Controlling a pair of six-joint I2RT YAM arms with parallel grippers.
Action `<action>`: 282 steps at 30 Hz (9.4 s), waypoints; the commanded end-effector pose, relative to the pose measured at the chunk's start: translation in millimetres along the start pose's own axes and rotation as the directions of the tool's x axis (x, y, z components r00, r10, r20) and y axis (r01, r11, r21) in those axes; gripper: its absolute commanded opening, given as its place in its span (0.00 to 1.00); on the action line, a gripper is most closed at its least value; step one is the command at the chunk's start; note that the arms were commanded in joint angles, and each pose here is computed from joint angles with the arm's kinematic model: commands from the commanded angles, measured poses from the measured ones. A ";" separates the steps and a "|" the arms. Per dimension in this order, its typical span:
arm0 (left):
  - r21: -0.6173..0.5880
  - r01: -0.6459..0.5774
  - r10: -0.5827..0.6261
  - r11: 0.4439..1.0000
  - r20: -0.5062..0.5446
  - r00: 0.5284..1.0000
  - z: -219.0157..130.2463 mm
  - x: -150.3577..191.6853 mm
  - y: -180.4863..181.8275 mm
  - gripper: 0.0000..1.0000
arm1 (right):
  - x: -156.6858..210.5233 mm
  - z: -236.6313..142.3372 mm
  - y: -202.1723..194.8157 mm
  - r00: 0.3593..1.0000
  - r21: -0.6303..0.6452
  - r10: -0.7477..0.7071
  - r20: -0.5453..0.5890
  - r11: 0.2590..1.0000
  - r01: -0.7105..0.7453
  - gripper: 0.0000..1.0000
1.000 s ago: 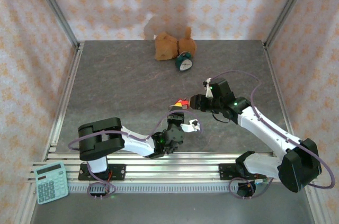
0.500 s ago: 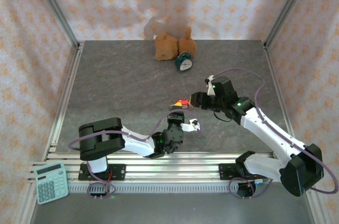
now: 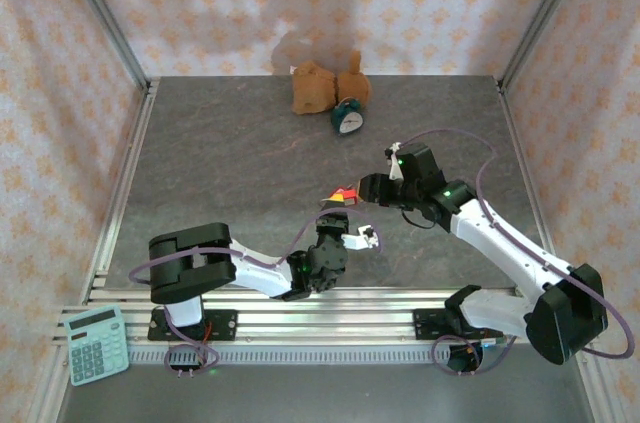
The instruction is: Unlock with the key
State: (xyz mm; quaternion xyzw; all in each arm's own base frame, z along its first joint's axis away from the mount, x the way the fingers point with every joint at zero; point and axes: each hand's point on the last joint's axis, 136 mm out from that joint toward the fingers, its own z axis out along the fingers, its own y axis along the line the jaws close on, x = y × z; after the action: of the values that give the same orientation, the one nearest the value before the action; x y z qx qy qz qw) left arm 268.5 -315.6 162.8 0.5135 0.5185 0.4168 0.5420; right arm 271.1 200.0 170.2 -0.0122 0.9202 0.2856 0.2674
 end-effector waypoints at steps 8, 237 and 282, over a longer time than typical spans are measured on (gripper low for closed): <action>-0.026 0.030 -0.030 0.999 -0.008 1.000 -2.3 0.4 4.3 0.09 | -4.2 -3.6 -6.1 1.000 0.038 -0.010 0.014 0.999 0.009 0.51; 0.468 0.869 -0.137 0.161 -0.861 0.489 31.2 -60.9 -126.4 0.33 | 16.8 -61.1 -164.3 0.883 0.393 0.245 0.401 0.825 -0.407 0.76; 0.554 0.786 -0.126 0.275 -0.790 0.600 41.4 -26.3 -122.4 0.32 | -5.5 -98.1 -138.4 0.867 0.341 0.196 0.458 0.862 -0.375 0.77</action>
State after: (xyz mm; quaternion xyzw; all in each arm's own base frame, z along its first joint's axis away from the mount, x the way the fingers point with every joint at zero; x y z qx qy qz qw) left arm 277.4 -362.2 26.0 0.3474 0.9370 0.0263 0.0238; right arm 251.3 35.0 152.5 0.2440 0.8810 0.1167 0.3881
